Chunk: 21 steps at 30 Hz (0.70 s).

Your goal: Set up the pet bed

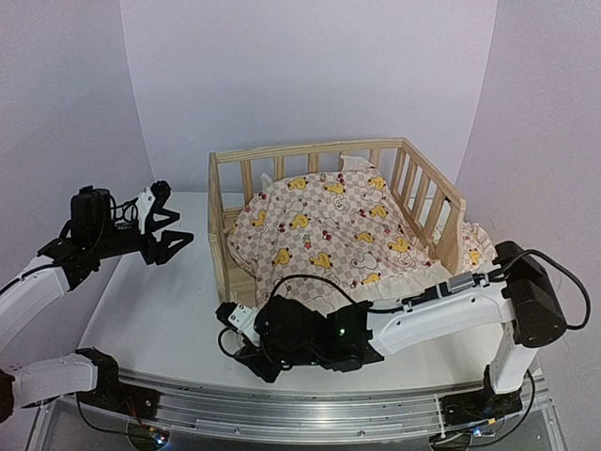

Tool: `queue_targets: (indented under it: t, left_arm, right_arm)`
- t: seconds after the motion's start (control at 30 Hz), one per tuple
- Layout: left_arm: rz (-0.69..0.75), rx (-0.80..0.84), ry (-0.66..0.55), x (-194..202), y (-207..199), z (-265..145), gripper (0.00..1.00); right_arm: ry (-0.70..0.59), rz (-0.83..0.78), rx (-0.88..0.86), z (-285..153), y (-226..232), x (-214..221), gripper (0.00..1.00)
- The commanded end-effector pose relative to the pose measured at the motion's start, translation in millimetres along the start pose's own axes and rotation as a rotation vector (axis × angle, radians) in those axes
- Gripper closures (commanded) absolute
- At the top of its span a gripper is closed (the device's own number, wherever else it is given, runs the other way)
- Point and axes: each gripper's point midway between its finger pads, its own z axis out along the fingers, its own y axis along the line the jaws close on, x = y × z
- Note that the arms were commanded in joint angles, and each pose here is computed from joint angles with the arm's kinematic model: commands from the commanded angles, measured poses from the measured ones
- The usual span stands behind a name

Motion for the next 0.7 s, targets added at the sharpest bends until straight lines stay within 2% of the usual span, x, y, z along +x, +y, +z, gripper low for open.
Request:
queue_targets:
  t: [0.0, 0.17, 0.47, 0.6, 0.67]
  left_arm:
    - [-0.034, -0.088, -0.073, -15, 10, -13, 0.29]
    - [-0.073, -0.107, -0.068, -8, 7, -19, 0.28]
    - [-0.042, -0.112, -0.074, -11, 2, -28, 0.26]
    - [-0.051, -0.12, -0.089, -14, 6, -26, 0.26]
    - [-0.058, -0.122, -0.086, -15, 8, -25, 0.26]
  right_arm:
    - [-0.088, 0.056, 0.088, -1, -10, -16, 0.64]
    - [-0.085, 0.04, 0.187, 20, -23, -11, 0.65]
    - [-0.077, -0.021, 0.202, 43, -20, -12, 0.67]
    - [-0.074, -0.022, 0.217, 50, -21, -11, 0.76]
    - [-0.08, -0.008, 0.232, 48, -24, -12, 0.86]
